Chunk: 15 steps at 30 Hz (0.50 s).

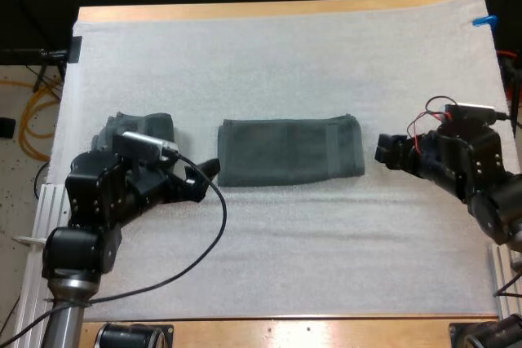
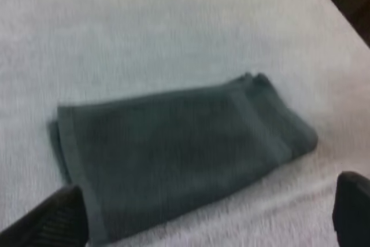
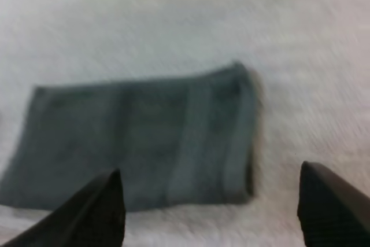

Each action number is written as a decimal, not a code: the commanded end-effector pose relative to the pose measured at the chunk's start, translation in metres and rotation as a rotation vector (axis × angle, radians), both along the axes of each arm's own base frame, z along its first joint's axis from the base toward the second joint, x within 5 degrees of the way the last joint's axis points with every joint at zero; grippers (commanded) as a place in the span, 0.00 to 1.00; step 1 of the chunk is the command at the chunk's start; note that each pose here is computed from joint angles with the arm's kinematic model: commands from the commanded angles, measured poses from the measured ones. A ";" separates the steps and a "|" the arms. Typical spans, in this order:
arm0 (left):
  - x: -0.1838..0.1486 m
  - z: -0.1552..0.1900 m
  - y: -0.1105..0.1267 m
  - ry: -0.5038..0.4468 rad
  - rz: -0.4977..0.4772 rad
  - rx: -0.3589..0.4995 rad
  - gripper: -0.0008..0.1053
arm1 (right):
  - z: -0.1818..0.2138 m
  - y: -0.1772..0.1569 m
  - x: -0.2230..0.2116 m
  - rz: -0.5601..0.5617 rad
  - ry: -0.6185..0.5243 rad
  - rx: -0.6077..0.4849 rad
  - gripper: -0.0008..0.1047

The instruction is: Pick towel from pile fold and stack

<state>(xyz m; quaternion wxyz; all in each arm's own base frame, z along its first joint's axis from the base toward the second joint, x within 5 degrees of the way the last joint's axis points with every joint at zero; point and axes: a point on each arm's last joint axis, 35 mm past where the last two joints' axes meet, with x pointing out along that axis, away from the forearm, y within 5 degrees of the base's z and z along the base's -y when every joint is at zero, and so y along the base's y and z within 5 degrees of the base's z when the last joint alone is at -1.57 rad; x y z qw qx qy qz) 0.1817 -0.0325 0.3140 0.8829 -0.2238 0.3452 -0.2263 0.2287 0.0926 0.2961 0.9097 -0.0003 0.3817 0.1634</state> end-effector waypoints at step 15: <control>-0.007 0.000 -0.008 0.028 -0.072 0.002 0.79 | -0.099 -0.032 0.096 0.004 0.325 0.204 0.60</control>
